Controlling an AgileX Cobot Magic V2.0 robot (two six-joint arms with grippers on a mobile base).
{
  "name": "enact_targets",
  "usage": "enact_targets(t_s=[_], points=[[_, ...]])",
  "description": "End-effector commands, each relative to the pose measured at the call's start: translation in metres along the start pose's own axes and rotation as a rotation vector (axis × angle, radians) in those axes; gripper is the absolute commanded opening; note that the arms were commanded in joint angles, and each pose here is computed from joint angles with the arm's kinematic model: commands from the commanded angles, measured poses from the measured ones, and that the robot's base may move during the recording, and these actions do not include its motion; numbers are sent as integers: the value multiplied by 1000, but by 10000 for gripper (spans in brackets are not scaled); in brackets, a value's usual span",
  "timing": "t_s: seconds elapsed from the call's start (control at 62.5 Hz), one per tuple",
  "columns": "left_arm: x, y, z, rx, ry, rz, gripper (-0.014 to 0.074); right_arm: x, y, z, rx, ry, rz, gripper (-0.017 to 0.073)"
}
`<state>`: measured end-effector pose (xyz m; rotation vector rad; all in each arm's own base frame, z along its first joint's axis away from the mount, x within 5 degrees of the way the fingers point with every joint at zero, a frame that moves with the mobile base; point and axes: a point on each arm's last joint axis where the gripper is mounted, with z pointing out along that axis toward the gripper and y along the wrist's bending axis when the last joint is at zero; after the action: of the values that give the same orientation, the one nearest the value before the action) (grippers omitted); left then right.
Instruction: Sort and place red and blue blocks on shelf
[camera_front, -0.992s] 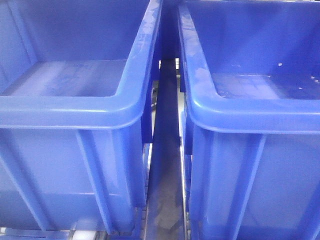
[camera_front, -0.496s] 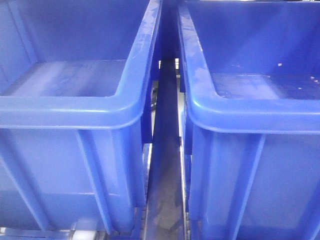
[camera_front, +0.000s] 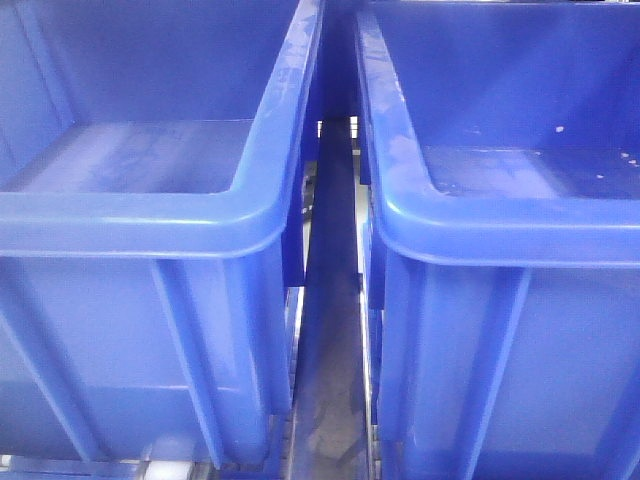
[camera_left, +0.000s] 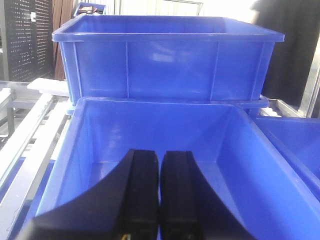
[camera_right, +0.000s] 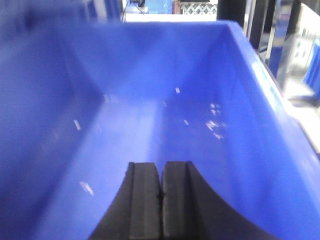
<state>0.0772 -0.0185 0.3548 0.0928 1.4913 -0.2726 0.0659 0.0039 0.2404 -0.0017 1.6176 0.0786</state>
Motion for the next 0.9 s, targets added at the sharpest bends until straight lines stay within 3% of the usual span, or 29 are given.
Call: enact_targets(t_s=[0.0, 0.064, 0.416, 0.496, 0.88], points=[[-19, -1, -2, 0, -111, -21, 125, -11, -1, -3, 20, -124, -89, 56], [-19, -1, -2, 0, -111, -21, 125, -6, -1, -5, 23, -136, -113, 56], [-19, -1, -2, 0, -111, -21, 125, 17, -3, -10, 24, -178, -102, 56], [-19, -1, -2, 0, -111, -21, 125, 25, -3, -10, 23, -202, -71, 56], [-19, -1, -2, 0, -111, -21, 125, 24, -3, -12, 22, -208, -86, 56]])
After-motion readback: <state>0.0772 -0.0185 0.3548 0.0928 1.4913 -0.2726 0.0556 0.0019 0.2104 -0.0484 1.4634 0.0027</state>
